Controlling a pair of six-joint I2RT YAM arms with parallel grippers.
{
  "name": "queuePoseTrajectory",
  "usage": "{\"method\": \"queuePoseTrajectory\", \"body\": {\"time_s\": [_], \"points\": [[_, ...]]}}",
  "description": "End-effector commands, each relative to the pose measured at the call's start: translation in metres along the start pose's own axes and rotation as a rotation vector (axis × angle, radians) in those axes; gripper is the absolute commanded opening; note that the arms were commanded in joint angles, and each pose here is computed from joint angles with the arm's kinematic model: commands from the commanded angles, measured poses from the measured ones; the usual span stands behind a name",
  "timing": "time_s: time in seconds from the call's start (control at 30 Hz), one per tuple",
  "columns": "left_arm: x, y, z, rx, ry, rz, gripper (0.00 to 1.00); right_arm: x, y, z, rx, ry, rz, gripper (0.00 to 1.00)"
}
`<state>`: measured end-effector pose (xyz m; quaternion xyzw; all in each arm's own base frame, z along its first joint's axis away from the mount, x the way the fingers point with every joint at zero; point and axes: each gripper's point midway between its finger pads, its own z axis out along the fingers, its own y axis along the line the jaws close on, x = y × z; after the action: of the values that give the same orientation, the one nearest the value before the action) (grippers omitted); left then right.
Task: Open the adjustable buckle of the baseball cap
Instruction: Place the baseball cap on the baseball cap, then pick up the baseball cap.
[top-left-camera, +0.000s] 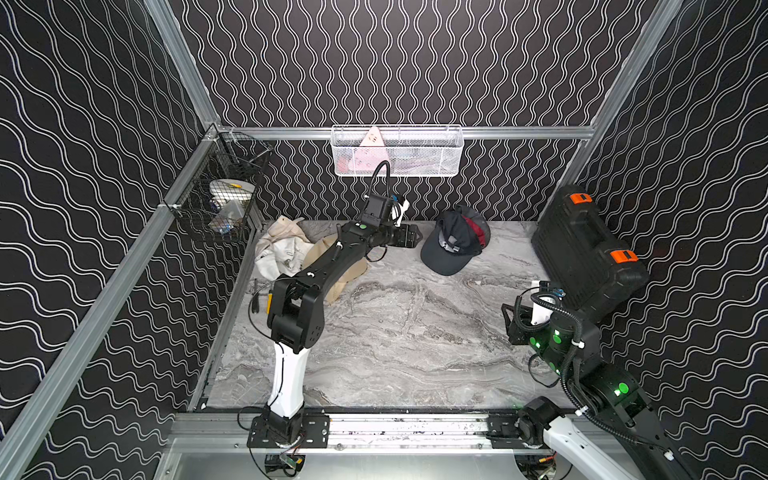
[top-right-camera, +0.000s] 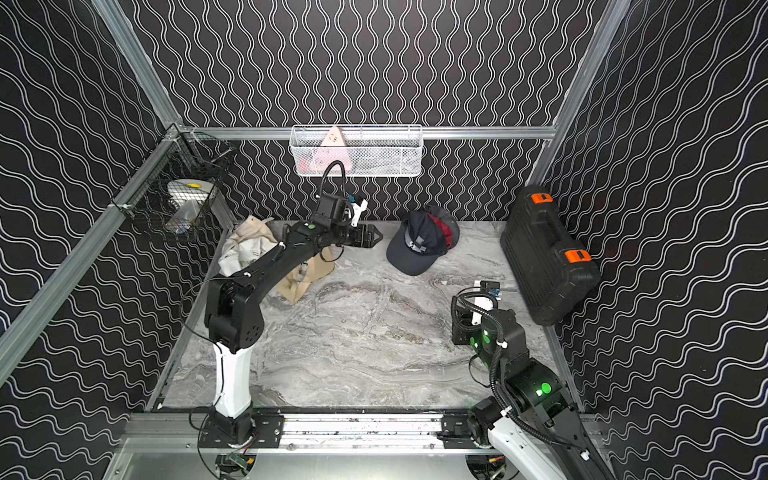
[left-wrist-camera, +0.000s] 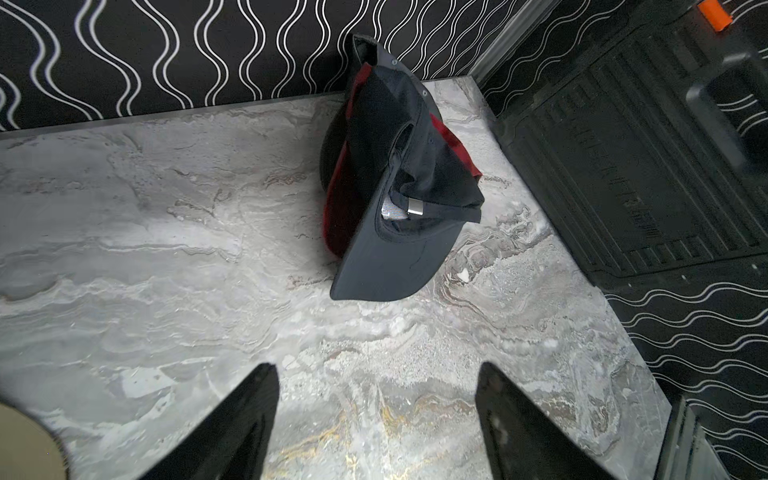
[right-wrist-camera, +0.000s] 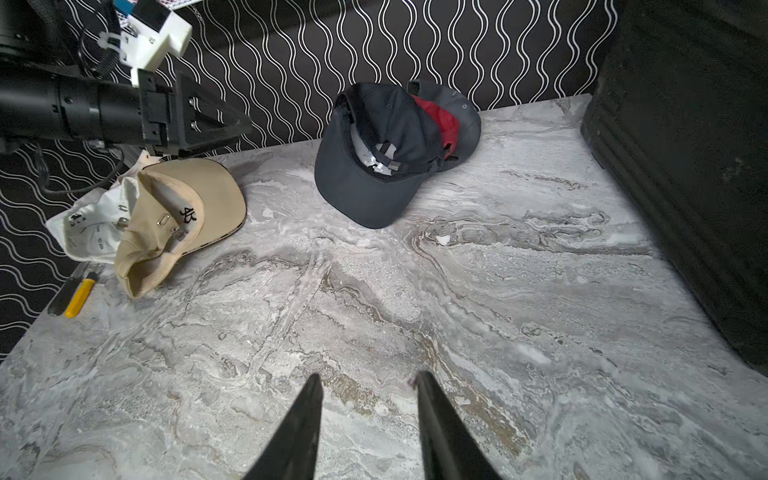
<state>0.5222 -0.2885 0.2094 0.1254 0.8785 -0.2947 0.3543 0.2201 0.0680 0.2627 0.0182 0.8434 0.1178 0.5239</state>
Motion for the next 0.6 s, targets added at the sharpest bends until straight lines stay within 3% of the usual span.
{"method": "queuePoseTrajectory", "body": {"time_s": [0.0,0.57], "points": [[-0.009,-0.004,0.014,0.026,-0.037,0.006,0.80,0.002,-0.004,0.002,0.021,0.002,0.013,0.40],[0.015,0.014,0.098,0.036,-0.028,-0.024,0.78,0.004,-0.001,0.009,0.015,0.002,-0.005,0.44]]}}
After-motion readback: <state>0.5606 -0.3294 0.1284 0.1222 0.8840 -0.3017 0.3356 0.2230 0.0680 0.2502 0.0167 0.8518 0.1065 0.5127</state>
